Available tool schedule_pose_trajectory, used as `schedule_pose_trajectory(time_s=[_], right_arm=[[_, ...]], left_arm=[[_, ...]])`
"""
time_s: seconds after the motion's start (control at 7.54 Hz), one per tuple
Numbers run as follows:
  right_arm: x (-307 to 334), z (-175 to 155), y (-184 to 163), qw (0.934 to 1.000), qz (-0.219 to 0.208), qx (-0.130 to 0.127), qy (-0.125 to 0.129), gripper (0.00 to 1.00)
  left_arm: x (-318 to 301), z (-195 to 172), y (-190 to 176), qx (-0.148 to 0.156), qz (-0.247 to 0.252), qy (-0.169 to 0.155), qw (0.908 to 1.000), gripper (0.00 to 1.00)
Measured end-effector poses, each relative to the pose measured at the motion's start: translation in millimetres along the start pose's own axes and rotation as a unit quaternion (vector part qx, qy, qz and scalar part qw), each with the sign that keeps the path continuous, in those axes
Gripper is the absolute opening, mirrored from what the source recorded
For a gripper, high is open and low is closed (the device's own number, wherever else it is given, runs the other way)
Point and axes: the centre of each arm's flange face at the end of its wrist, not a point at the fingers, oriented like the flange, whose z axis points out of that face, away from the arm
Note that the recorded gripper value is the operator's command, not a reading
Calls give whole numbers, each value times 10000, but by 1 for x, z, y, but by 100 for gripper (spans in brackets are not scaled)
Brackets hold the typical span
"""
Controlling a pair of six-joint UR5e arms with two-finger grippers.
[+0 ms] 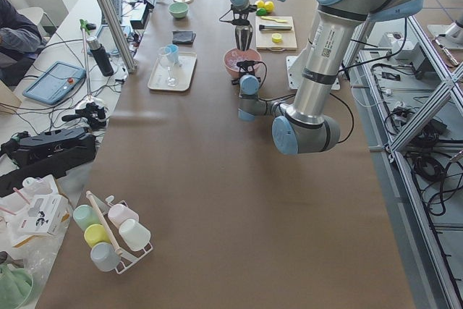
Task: Put ice in cup with scoop
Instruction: 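Push the scoop into the ice cubes with the right gripper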
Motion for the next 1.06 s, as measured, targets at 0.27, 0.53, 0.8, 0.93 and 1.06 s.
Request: schedule_pose_trajectory(time_s=[0.27,0.53,0.8,0.93,1.06], right_arm=[[2,3,-3,10000,34,-29,12,0],[6,4,-13,10000,70,-40,4,0],[4,6,-26,9999,120,-15,29,0],[3,6,-31,9999,123,16,42,0],[4,7,-35,9999,122,54,57,0]], left_arm=[[0,1,0,-19,-7,-1,10000,98],[0,1,-1,-16,-6,0,10000,98],[0,1,-1,-20,-7,-1,10000,98],[0,1,-1,-19,-10,-1,10000,98],[0,1,-1,-17,-9,0,10000,98]])
